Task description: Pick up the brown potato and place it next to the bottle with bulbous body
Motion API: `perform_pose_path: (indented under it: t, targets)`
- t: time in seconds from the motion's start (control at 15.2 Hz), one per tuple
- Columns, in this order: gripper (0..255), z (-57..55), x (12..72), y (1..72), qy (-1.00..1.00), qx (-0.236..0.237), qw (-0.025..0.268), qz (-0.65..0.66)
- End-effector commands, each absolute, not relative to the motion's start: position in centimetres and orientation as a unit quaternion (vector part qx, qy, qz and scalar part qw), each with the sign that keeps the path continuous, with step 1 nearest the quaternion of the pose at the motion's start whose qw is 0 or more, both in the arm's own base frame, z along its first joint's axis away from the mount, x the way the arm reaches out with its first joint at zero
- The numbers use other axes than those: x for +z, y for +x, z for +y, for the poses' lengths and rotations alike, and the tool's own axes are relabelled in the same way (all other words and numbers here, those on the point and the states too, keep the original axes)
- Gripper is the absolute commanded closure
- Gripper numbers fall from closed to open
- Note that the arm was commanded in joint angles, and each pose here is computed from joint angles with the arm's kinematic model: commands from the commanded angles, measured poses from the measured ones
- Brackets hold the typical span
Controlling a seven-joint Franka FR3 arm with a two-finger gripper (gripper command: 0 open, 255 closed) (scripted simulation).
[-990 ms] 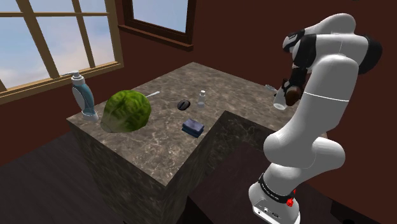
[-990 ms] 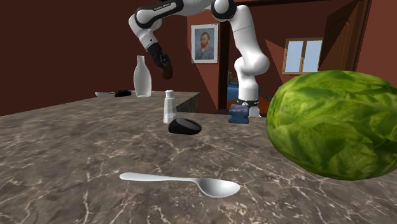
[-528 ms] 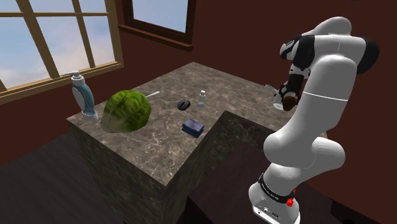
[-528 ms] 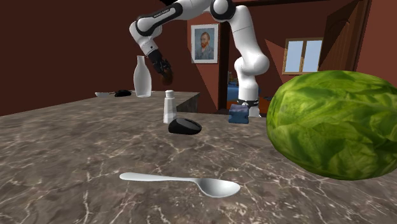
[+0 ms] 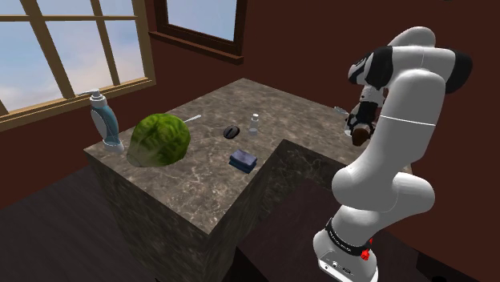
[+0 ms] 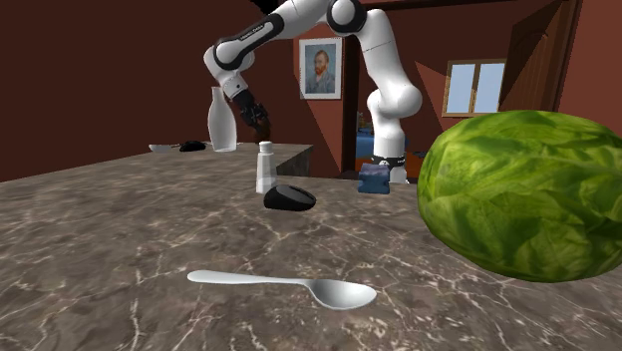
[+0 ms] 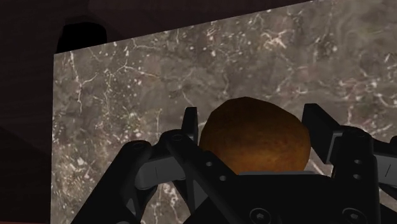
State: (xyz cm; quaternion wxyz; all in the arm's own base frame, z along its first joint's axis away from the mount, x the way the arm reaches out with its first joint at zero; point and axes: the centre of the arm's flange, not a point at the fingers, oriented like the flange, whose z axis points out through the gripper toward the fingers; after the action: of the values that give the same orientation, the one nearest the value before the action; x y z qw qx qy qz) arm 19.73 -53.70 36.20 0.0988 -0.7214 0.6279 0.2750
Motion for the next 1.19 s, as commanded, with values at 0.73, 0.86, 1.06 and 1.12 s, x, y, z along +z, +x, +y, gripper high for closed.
perform_pose_path:
  t: [0.73,0.86,1.06,1.12]
  targets:
    - [255,-53.6,32.2,19.7,-0.721,0.275,0.099,0.628]
    - [255,-53.6,32.2,19.7,-0.721,0.275,0.099,0.628]
    - [0,-53.5,32.2,19.6,-0.721,0.275,0.099,0.628]
    - [0,-53.6,32.1,19.7,-0.721,0.275,0.099,0.628]
